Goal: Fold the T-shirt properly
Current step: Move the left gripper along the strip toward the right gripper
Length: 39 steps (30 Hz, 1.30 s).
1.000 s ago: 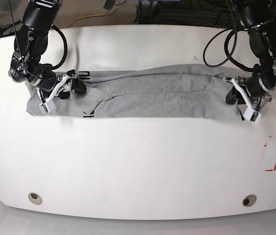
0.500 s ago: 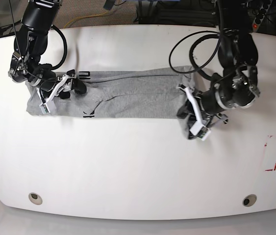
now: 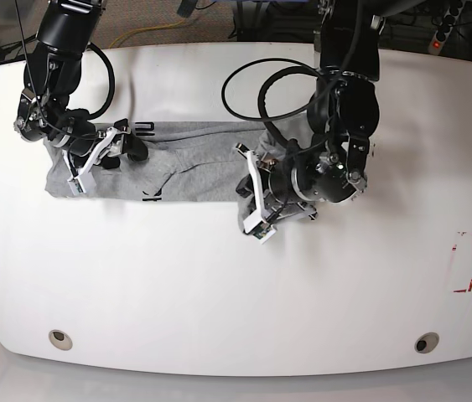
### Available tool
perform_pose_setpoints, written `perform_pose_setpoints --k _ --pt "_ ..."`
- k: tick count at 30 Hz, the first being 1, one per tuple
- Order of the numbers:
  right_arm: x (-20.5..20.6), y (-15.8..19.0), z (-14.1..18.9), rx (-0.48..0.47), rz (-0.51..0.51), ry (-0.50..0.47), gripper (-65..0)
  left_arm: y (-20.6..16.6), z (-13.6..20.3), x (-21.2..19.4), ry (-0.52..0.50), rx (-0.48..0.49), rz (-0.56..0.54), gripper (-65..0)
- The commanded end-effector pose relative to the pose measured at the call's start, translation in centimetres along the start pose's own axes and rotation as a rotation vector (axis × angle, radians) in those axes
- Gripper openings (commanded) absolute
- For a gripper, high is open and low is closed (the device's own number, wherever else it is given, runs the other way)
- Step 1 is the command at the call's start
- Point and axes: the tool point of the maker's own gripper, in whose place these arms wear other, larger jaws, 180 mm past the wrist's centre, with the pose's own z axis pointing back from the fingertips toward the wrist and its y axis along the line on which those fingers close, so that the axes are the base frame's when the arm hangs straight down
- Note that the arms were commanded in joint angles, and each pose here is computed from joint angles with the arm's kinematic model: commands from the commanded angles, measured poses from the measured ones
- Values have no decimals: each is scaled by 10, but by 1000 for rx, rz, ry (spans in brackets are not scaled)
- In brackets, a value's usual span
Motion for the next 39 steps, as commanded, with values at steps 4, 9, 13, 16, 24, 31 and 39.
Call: perform_pose_setpoints --k 4,9,13,16,24,31,39 --pt "1 -4 4 -17 14 17 -206 -24 -4 27 -56 -48 -72 -554" --pt "1 -4 4 -17 14 17 -206 -33 -8 28 -41 -52 -109 -275" --pt "1 -4 4 -14 12 15 -206 -31 -7 29 -32 -18 -130 -192" --pt "1 -3 3 -12 12 14 -206 -37 3 46 -82 -9 -175 -192" --pt "25 -4 16 -41 53 -42 -206 -36 33 66 -162 64 -272 -192" --pt "66 -26 51 -133 59 -138 -200 -5 32 0 -21 140 -234 -192" --pt "92 -75 92 -237 -13 -215 -195 5 34 -58 -3 138 -166 -192"
